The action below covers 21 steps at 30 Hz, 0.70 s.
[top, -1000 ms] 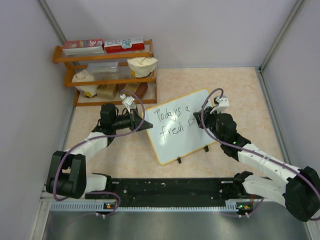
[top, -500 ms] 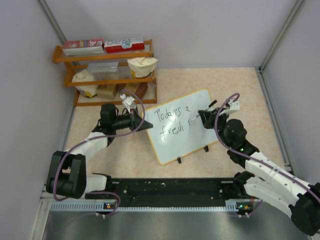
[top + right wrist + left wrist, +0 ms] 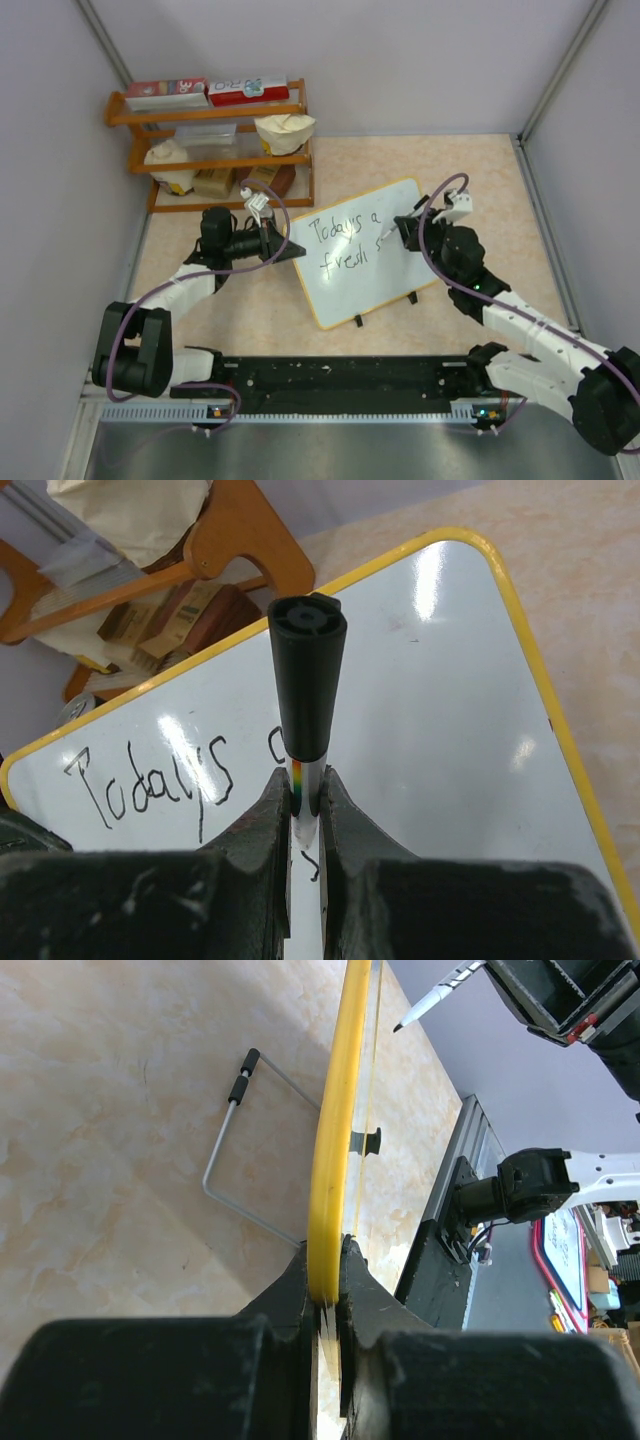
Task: Write a sentence on the whiteboard
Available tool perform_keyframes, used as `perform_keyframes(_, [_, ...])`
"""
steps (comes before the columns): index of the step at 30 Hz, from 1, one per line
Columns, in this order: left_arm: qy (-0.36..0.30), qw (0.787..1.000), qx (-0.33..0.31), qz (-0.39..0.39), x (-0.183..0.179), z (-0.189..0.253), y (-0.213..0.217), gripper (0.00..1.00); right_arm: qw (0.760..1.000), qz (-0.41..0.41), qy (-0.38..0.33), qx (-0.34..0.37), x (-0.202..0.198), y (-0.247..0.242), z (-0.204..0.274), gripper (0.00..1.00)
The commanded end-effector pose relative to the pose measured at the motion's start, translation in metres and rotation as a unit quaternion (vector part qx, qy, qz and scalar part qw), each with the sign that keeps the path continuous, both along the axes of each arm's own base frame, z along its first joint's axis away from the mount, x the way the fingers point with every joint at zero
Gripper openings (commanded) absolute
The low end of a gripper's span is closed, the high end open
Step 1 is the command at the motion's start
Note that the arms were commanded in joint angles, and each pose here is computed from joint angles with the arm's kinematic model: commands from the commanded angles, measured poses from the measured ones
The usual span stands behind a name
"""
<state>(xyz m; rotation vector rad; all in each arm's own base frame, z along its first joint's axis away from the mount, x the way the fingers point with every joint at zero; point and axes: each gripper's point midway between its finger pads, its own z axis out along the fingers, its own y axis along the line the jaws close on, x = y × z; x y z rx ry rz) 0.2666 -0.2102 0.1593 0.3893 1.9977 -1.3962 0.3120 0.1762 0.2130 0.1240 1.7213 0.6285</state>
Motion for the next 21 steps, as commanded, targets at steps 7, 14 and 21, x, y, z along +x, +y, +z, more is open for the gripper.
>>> perform_keyframes(7, [-0.031, 0.998, 0.054, 0.009, 0.003, -0.029, 0.007, 0.00, 1.000, 0.007, -0.026, 0.013, 0.014, 0.009, 0.028, 0.00])
perform_keyframes(14, [-0.032, 0.998, 0.054, 0.009, 0.003, -0.029, 0.007, 0.00, 1.000, 0.002, -0.008, 0.003, 0.017, 0.009, 0.011, 0.00])
perform_keyframes(21, [-0.030, 0.998, 0.054, 0.009, 0.003, -0.030, 0.007, 0.00, 1.000, -0.014, 0.002, -0.014, 0.020, 0.003, 0.002, 0.00])
